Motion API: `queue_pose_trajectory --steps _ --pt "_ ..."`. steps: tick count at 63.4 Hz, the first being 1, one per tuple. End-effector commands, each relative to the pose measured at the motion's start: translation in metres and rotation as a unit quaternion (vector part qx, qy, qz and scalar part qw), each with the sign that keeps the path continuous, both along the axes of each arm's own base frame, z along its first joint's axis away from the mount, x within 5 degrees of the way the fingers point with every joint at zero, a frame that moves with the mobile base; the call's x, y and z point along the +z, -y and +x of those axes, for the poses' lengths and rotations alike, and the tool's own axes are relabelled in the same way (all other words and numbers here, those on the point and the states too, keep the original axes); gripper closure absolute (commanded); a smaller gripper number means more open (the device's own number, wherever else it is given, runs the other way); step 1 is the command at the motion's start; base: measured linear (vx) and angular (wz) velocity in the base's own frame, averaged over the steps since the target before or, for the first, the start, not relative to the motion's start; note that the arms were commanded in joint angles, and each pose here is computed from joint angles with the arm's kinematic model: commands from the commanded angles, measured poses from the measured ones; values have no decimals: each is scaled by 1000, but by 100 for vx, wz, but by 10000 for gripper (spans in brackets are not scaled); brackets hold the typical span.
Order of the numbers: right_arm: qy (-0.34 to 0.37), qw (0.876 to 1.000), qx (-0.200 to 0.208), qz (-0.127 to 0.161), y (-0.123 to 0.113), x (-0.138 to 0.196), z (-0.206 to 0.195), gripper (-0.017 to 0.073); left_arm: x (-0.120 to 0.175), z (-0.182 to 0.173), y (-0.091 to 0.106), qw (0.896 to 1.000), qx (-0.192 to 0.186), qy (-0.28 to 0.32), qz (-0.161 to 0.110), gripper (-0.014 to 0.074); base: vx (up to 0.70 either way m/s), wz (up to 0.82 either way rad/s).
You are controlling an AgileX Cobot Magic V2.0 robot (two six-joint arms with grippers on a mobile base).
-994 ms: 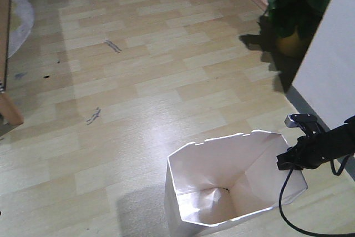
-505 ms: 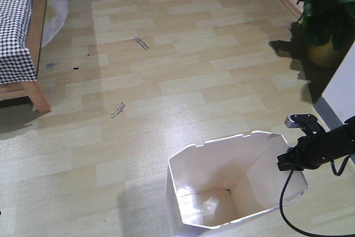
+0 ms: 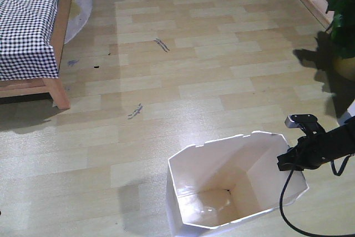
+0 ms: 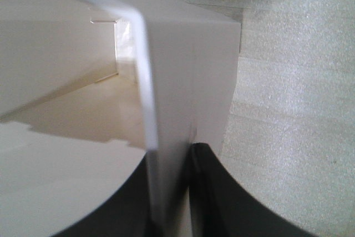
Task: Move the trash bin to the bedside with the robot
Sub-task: 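Drive away from the desk carrying the bin in the right gripper, then drive toward the bed and curtains holding the bin with the right gripper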
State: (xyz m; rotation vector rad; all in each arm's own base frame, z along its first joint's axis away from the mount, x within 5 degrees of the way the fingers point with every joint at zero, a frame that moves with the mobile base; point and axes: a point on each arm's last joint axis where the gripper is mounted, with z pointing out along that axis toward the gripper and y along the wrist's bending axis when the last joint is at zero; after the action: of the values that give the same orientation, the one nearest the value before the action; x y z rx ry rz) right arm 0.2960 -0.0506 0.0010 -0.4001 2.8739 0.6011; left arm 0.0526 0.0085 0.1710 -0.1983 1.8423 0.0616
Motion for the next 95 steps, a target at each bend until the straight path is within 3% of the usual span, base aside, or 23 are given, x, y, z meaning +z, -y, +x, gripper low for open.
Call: queue_pose_trajectory --steps 1,95 --pt "22 997 -7 79 -9 31 8 564 5 1 0 999 -2 38 2 600 10 15" --pt "22 997 -7 79 -9 31 8 564 5 1 0 999 -2 38 2 600 26 4"
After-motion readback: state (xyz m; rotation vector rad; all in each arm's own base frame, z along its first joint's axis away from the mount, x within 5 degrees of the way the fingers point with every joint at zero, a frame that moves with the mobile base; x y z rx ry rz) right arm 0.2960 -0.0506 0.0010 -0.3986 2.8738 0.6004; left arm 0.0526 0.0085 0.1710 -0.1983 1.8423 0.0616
